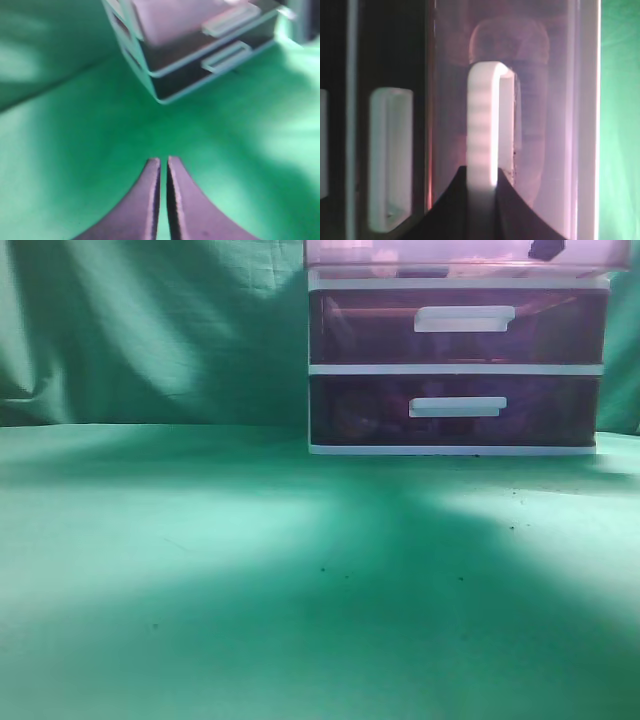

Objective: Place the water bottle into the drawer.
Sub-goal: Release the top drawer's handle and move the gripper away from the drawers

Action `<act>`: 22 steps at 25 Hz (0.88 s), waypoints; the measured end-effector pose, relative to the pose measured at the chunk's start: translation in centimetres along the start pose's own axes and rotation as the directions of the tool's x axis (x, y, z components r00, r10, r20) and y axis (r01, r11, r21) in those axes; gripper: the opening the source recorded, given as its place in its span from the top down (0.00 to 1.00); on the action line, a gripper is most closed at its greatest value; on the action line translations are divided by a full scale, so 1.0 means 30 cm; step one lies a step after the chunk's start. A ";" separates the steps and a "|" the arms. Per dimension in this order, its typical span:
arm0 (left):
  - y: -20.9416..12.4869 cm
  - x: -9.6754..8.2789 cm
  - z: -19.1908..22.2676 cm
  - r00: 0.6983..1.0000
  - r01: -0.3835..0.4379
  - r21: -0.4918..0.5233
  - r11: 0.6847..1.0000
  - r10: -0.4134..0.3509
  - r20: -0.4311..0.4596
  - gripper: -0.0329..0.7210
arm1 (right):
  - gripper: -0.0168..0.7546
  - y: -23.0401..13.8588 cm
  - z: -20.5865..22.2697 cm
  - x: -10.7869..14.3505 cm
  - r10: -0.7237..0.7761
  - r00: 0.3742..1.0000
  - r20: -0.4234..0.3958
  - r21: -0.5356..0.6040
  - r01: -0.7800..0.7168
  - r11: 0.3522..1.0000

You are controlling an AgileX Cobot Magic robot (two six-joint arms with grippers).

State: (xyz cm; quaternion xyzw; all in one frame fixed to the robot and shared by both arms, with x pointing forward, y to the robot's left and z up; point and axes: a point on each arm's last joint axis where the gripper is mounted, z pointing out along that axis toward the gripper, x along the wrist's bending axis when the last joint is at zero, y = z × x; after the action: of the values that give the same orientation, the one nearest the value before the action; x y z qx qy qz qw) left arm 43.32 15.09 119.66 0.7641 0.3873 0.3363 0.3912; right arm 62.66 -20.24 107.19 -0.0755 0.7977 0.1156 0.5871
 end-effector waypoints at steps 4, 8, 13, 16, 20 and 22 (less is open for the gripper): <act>-0.139 -0.017 -0.051 0.993 0.069 0.016 0.997 -0.070 0.093 0.96 | 0.88 -0.053 0.087 -0.018 -0.009 0.999 0.037 0.017 0.008 1.000; -0.232 -0.027 -0.071 0.985 0.102 0.044 0.994 -0.107 0.133 0.96 | 0.88 -0.080 0.132 -0.024 -0.013 0.998 0.067 0.014 0.012 1.000; -0.245 -0.030 -0.073 0.984 0.104 0.030 0.994 -0.107 0.142 0.96 | 0.88 -0.083 0.140 -0.031 0.018 0.995 0.103 -0.014 -0.017 1.000; -0.241 -0.032 -0.073 0.983 0.106 0.013 0.994 -0.107 0.148 0.96 | 0.88 -0.082 0.143 -0.033 0.059 0.992 0.114 -0.029 -0.056 0.998; -0.239 -0.032 -0.073 0.983 0.107 0.009 0.994 -0.107 0.150 0.96 | 0.73 -0.084 0.144 -0.035 0.207 0.971 0.118 -0.048 -0.203 0.978; -0.239 -0.032 -0.073 0.983 0.107 0.009 0.994 -0.107 0.150 0.96 | 0.62 -0.084 0.144 -0.037 0.289 0.950 0.118 -0.056 -0.284 0.957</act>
State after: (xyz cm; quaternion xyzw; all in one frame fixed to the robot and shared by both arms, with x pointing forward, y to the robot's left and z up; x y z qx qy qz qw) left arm 38.72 17.84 114.32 0.7656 0.3972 0.2563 0.4364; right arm 67.62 -21.50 106.79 0.0369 0.7595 0.2194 0.6113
